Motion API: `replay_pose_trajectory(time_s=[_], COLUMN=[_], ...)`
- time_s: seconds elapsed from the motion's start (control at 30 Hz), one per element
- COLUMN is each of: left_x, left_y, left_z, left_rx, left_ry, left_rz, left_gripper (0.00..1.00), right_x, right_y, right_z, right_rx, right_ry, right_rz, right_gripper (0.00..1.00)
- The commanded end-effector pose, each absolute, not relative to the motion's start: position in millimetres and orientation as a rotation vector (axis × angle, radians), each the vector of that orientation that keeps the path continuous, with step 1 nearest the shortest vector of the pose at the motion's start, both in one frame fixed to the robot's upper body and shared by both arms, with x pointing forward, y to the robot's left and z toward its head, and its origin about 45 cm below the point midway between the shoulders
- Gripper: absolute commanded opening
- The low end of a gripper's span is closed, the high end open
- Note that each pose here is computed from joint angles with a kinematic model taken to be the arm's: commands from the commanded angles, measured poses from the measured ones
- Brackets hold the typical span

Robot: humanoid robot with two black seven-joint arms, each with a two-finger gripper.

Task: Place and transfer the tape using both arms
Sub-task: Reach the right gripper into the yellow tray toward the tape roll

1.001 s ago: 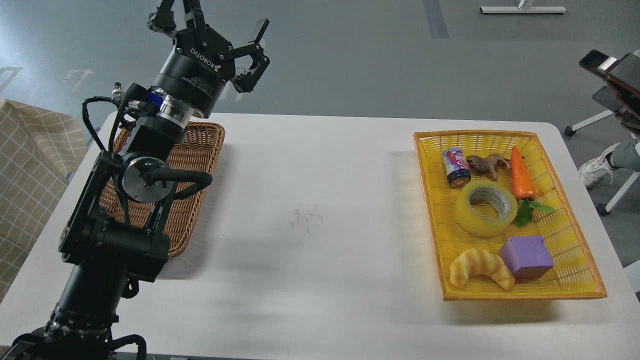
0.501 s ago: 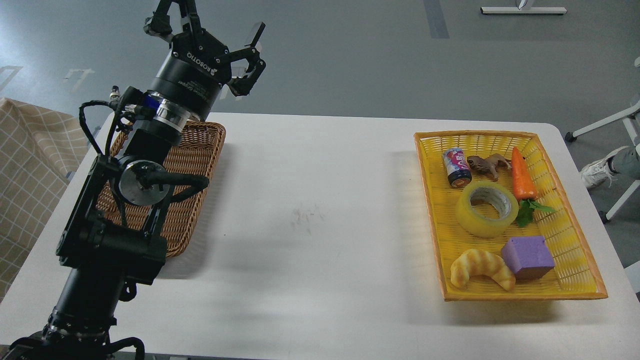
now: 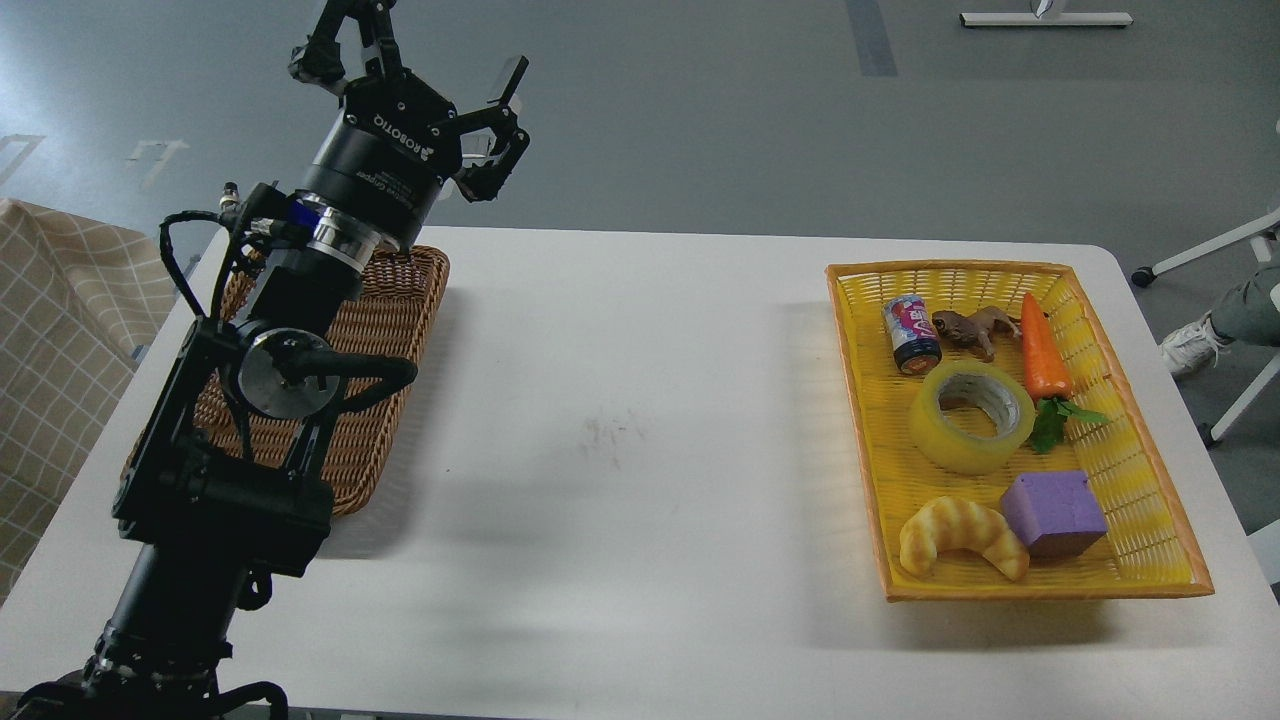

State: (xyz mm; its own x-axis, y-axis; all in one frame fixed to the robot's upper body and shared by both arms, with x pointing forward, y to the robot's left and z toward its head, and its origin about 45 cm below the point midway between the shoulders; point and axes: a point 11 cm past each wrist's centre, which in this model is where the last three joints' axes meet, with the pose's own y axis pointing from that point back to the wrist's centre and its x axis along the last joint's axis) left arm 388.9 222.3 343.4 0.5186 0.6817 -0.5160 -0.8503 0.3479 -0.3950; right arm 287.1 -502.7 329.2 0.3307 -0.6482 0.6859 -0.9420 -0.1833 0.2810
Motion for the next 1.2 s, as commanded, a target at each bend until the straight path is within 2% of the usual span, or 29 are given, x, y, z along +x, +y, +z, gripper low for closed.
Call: replay_pose_trajectory(time_s=[0.0, 0.13, 0.37, 0.7, 1.0, 1.17], left_x=[388.8, 387.8, 387.8, 386.7, 386.6, 386.7], left_y=[223.3, 224.3, 225.9, 227.5, 229.4, 229.5], left_z=[342.9, 339.2, 338.6, 332.5, 332.6, 331.4], left_rx=[-0.682, -0.677, -0.663, -0.659, -0.660, -0.659], left_ry=[0.281, 0.287, 0.274, 0.287, 0.285, 0.289], left_rz=[1.013, 1.019, 1.027, 1.040, 1.043, 1.046], left_gripper=[0.98, 0.98, 0.98, 0.98, 0.98, 0.98], right_x=[286.7, 289.1, 328.4, 365.7, 365.4, 364.5], right_y=[-504.2, -492.8, -452.8, -416.5, -403.6, -389.5], right_z=[325.0, 298.5, 278.2, 237.5, 205.6, 195.1], right_rx=[1.883, 1.830, 1.637, 1.611, 1.606, 1.643], right_ry=[-1.359, -1.179, -0.853, -0.725, -0.702, -0.697], right_rz=[0.555, 0.552, 0.785, 0.813, 0.747, 0.739], right_gripper=[1.00, 1.00, 1.00, 0.90, 0.90, 0.86])
